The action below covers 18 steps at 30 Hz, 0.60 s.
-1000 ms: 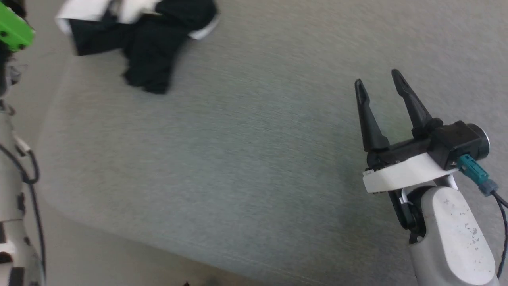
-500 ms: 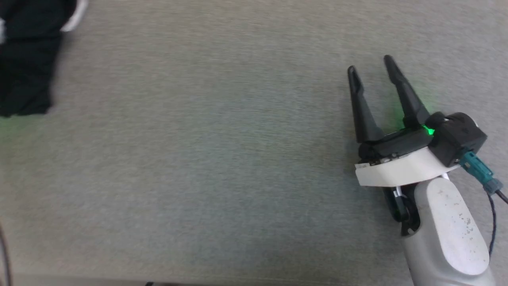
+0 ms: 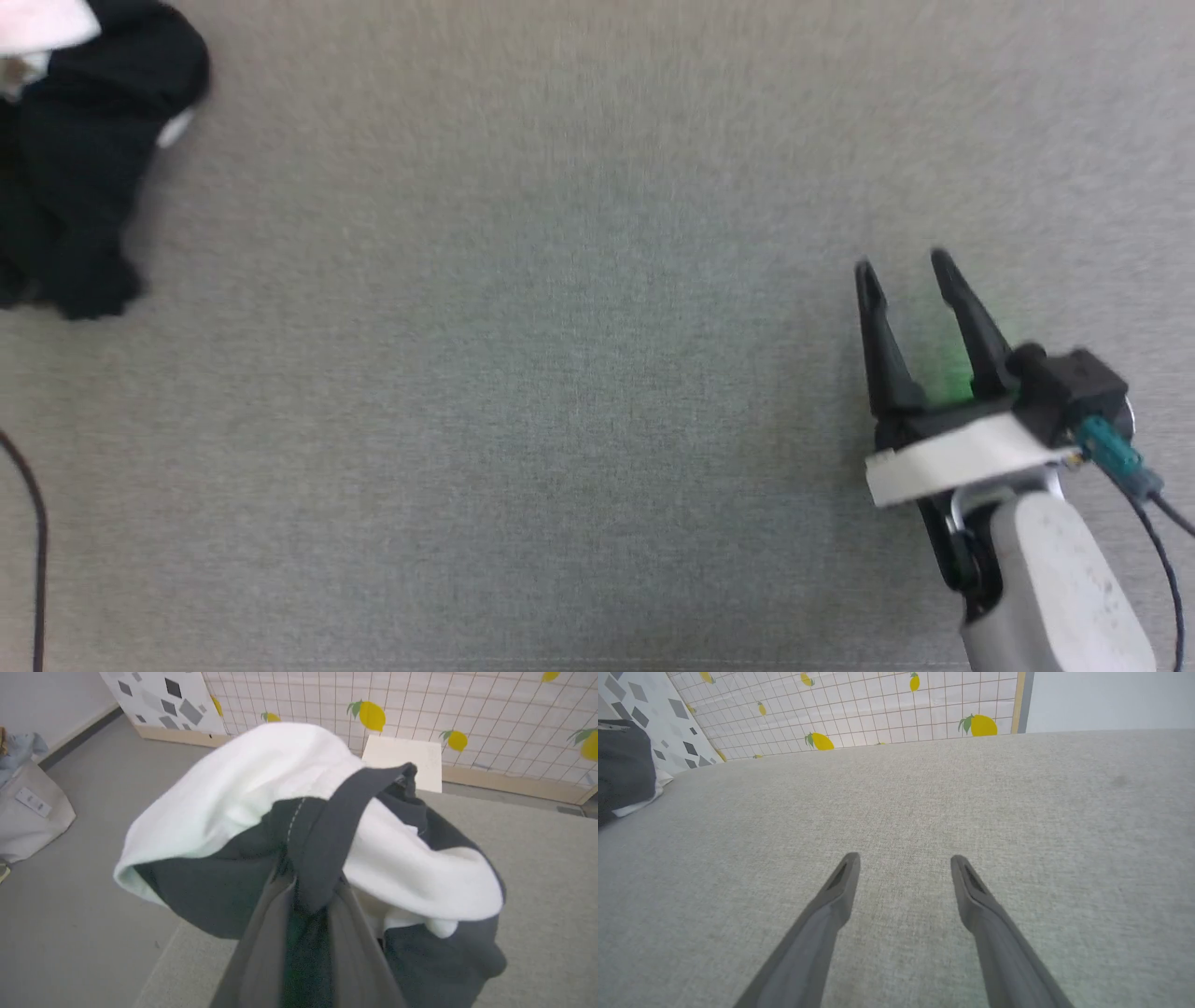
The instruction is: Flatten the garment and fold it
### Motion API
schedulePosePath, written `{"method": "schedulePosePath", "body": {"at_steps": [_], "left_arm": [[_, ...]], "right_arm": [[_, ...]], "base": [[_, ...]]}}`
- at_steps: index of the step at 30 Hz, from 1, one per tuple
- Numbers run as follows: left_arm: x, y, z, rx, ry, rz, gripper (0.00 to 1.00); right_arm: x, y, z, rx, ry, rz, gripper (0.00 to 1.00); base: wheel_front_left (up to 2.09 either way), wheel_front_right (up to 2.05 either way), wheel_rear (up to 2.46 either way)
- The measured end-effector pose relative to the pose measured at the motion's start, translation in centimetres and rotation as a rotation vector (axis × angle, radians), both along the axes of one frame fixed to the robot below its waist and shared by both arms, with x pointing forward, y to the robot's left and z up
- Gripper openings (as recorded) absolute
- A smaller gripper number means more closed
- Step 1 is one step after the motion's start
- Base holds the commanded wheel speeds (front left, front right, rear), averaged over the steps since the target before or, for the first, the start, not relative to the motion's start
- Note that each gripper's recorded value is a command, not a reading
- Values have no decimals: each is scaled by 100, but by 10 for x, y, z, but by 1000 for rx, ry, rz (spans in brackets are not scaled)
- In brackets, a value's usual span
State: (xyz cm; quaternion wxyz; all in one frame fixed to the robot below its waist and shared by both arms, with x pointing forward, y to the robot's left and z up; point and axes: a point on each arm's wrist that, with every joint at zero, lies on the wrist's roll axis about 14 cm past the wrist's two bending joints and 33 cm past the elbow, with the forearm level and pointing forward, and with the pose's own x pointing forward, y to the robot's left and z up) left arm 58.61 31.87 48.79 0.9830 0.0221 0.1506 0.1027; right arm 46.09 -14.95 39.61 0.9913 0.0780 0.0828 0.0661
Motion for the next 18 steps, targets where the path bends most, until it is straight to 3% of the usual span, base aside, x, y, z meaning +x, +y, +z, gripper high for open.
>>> {"method": "schedulePosePath", "body": {"at_steps": [8, 13, 18], "left_arm": [[-8, -58, 190, 152, -544, -194, 0], [-35, -118, 271, 108, -756, -331, 0], [-63, -195, 319, -13, -882, -500, 0]], "right_arm": [[-25, -11, 54, -1, -107, -36, 100], [-37, -16, 88, 0, -190, -52, 100], [-50, -24, 116, -3, -260, -73, 100]], "base": [[0, 0, 0], [0, 0, 0], [0, 0, 0]]}}
